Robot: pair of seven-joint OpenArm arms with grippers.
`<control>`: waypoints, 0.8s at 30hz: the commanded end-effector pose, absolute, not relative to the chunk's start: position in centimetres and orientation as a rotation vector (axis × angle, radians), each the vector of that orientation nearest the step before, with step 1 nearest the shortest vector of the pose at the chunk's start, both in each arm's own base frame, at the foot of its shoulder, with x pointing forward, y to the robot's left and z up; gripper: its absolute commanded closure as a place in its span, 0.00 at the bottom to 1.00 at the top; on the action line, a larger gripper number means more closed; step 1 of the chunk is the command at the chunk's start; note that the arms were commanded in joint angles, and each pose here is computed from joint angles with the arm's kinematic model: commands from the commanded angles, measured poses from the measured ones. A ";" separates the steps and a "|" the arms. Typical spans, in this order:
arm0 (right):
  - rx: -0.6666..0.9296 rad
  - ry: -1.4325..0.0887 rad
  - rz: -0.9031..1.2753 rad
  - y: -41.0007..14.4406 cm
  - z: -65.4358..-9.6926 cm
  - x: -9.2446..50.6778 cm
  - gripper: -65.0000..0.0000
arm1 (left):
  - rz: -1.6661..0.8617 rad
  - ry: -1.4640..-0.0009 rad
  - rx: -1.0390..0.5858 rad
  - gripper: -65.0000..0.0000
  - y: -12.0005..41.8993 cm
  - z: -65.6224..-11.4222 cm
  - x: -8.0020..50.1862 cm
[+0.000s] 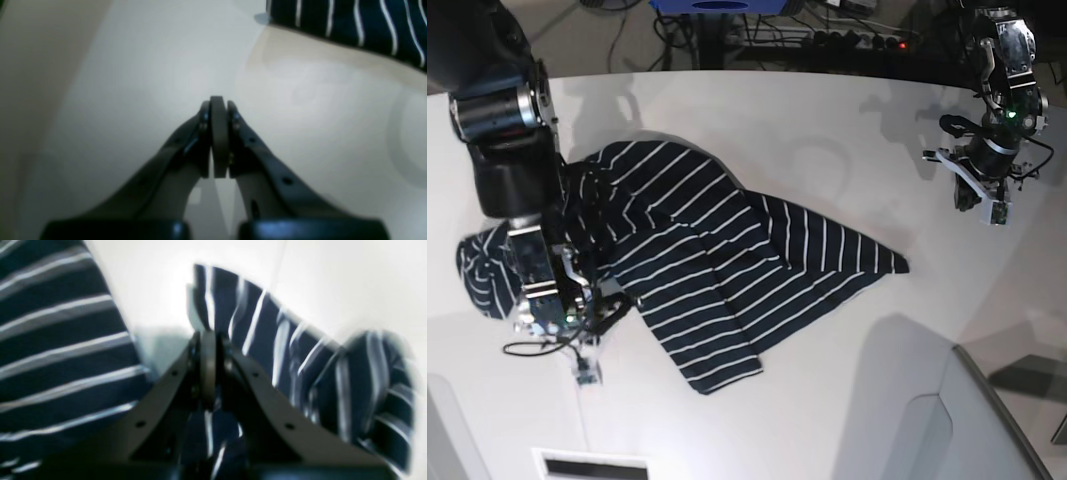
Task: Layout the t-shirt on the table in an organized manner, then fold the t-shirt properly
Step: 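Drag the held shirt edge away from the left gripper to spread it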
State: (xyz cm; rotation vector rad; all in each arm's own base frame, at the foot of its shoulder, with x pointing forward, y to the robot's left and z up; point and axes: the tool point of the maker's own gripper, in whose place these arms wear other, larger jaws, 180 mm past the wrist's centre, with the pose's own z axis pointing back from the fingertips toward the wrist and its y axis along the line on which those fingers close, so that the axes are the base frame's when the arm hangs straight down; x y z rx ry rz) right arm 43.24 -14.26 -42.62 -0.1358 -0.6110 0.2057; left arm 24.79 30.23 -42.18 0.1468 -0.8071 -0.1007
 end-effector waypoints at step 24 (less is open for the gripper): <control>-0.345 -1.102 -0.105 -26.8 -21.2 38.6 1.00 | -0.117 -0.854 0.164 1.00 30.7 -40.8 26.0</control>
